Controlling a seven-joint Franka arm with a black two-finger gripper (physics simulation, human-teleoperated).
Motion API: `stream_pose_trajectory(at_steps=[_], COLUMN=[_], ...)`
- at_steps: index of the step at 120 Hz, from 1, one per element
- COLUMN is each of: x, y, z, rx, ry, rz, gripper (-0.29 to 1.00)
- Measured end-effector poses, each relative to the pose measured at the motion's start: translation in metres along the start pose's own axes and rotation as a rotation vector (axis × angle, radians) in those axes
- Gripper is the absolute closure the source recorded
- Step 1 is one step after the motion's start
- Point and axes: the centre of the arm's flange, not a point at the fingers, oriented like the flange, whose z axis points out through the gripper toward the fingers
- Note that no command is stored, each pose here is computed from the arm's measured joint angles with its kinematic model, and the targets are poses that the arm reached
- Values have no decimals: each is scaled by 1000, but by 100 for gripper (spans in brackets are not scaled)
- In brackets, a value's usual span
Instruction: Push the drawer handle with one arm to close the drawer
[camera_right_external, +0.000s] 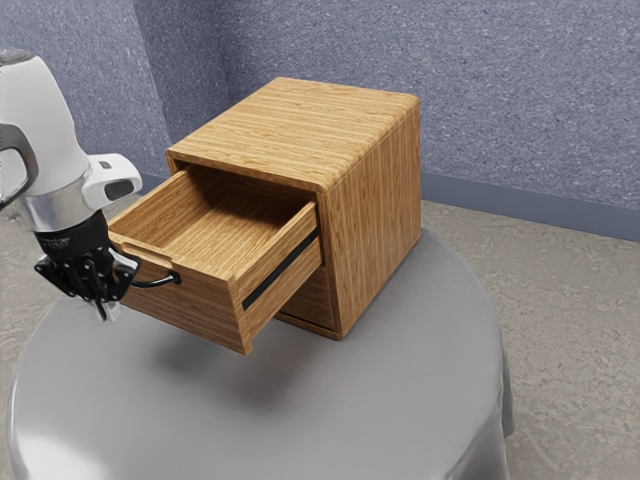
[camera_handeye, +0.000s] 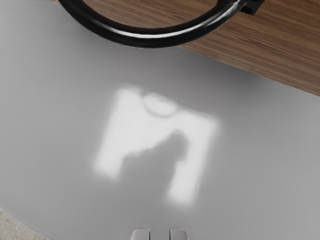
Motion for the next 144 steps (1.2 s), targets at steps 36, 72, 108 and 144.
stream_pose_trajectory(at_steps=[36, 72, 108, 144], x=[36, 65, 92, 122], y=[-12, -7, -3, 8], z=[19, 31, 33, 32], rx=[5, -5, -18, -19], ry=[2, 24, 51, 76], rz=[-56, -54, -43, -21], gripper=[75, 74, 74, 73])
